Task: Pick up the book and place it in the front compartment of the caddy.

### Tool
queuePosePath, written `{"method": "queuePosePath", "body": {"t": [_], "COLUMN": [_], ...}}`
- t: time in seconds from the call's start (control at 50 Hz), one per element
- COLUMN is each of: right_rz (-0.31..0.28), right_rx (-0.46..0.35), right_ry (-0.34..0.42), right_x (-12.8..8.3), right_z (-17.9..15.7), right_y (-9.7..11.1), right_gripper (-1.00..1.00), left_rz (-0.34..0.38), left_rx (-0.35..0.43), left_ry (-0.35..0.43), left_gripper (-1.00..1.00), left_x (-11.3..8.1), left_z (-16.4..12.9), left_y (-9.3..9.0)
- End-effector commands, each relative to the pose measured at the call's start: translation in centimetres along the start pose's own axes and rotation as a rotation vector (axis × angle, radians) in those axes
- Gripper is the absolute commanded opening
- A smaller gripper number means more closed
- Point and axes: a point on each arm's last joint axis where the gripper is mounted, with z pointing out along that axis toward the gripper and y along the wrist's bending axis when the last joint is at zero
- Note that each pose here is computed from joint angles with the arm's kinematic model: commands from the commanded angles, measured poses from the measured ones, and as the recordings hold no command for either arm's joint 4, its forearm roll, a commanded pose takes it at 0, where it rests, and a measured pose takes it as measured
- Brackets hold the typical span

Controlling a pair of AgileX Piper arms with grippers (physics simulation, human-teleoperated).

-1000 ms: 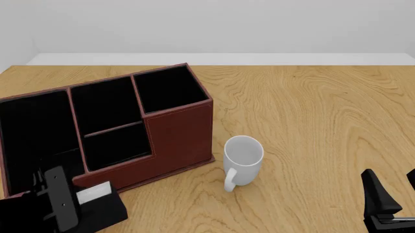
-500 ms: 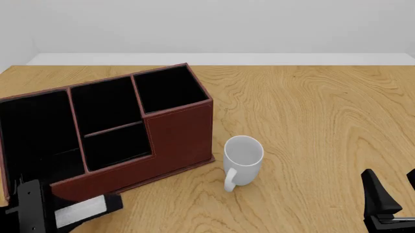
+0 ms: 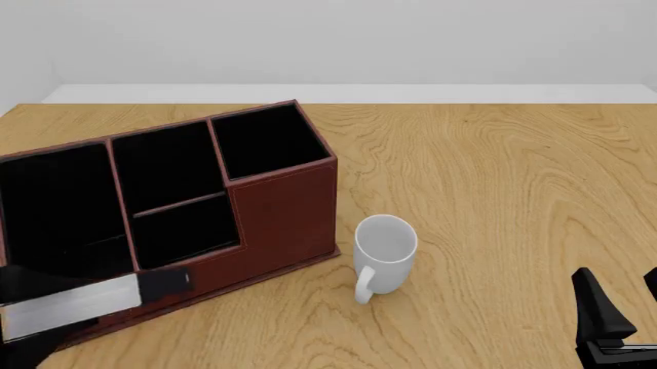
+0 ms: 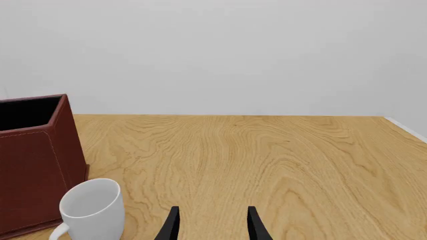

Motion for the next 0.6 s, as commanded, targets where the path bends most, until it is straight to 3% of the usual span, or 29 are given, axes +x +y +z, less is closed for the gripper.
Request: {"method": "queuePosePath", "body": {"t": [0.02,0.24,0.6], "right_rz": [0.0,0.0,0.0], "right_rx": [0.0,0.0,0.0], "right_ry": [0.0,0.0,0.0], "right_x": [0.0,0.0,0.0], "right_z": [0.0,0.0,0.0], "right_y": [0.0,0.0,0.0], "right_gripper": [1.0,1.0,1.0], "left_rz": [0.07,0.089,0.102], "left_rx": [-0.096,-0.151,-0.189], "left_ry": [-0.042,-0.046,0.008], "left_gripper": [-1.0,-1.0,-1.0], "left_x": [-2.3,-4.4,-5.1], "left_z": [-1.7,-1.7,1.1], "left_y": [3.6,7.3,10.7]}}
